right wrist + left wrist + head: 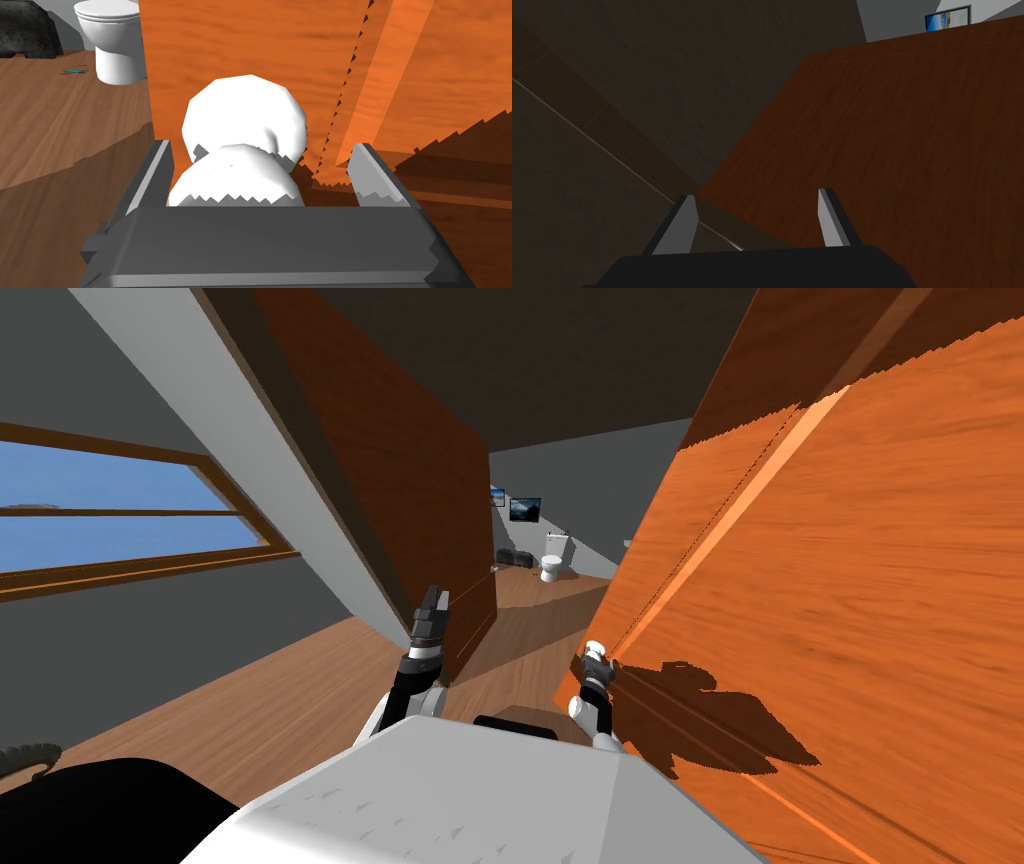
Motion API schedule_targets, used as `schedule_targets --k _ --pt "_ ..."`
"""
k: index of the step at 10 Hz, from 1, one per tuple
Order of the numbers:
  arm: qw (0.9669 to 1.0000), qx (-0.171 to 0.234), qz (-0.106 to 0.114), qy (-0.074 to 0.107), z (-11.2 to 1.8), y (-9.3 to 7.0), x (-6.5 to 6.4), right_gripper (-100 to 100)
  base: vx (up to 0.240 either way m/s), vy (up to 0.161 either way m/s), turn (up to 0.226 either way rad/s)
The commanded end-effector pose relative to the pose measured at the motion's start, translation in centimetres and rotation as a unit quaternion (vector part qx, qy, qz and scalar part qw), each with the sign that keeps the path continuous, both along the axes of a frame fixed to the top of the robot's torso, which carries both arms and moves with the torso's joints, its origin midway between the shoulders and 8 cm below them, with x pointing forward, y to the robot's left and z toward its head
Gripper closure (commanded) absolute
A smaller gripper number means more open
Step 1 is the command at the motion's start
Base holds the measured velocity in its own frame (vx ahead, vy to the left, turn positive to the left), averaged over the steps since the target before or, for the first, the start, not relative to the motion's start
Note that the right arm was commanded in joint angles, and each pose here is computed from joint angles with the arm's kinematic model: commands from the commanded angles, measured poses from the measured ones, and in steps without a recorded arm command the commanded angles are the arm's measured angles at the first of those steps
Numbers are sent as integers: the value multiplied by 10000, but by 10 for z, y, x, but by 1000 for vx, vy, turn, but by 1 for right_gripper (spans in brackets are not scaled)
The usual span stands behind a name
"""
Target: Push the door open
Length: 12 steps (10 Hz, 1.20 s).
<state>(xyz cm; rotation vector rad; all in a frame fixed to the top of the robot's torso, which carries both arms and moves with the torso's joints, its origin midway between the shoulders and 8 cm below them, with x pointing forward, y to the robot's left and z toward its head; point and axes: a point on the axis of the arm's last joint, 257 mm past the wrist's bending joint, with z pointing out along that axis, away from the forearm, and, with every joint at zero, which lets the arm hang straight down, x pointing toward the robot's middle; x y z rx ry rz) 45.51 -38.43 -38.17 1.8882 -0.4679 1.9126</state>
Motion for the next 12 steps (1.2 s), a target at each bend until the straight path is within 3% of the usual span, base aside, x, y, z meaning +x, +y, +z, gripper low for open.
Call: schedule_targets --k 1,6,11,12 --pt "9996 -38 -271 -48 2 -24 -10 100 217 24 -102" --pt "9978 91 -650 -50 -2 -43 -23 100 193 10 -58" --pt "9954 266 -919 -35 -10 -48 -33 100 197 15 -76" --pt "9960 244 -864 -34 -9 -46 -31 100 81 -2 -31"
